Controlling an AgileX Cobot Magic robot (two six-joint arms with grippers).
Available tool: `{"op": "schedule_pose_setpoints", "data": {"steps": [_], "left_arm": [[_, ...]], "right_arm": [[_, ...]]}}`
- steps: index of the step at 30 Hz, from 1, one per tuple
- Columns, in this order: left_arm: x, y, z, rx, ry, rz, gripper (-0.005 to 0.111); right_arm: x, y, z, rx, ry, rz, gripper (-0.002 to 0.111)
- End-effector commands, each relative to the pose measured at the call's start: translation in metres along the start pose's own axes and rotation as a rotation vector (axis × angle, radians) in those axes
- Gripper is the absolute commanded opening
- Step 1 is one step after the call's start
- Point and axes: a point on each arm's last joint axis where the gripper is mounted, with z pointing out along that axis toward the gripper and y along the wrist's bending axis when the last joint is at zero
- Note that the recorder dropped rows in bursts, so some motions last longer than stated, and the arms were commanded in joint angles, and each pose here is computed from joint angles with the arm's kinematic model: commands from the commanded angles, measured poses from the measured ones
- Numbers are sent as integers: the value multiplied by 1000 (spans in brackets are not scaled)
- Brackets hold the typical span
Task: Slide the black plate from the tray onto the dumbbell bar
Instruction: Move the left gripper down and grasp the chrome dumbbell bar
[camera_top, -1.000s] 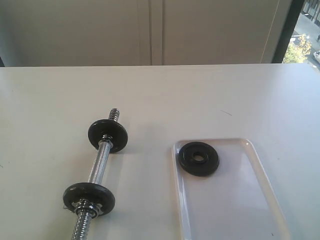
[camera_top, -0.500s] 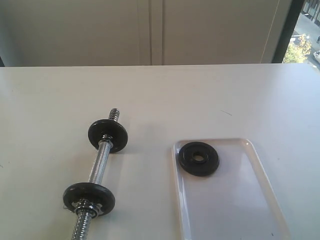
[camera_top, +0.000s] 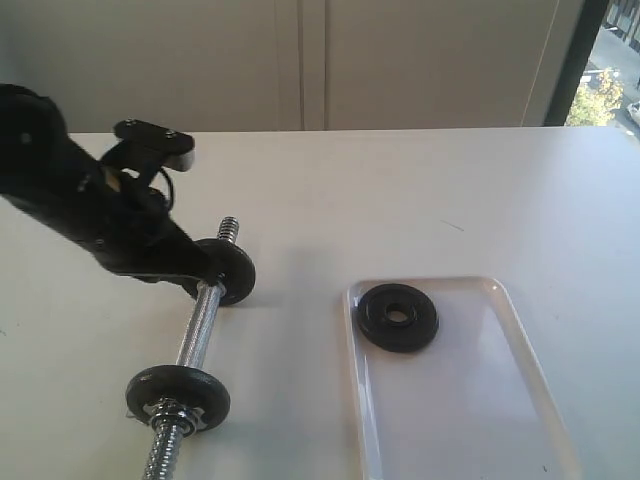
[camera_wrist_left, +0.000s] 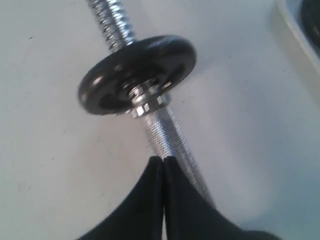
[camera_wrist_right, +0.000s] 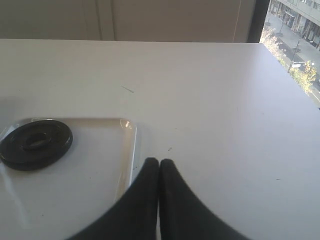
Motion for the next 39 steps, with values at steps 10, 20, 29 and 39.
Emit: {"op": "schedule_pose_setpoints", "data": {"steps": [10,20,29,39], "left_arm": [[-18,-13,35,14,131,-156,1],[-18,-12,34,10,142,-147,56],[-16,-7,39,-41,154,-152,59],[-9,-6,66,-50,216,-170,59]], "right_arm": [[0,0,0,-3,-9,1,0],[0,0,0,-3,-9,1,0],[0,0,0,-3,-9,1,0],[0,0,0,-3,-9,1,0]]}}
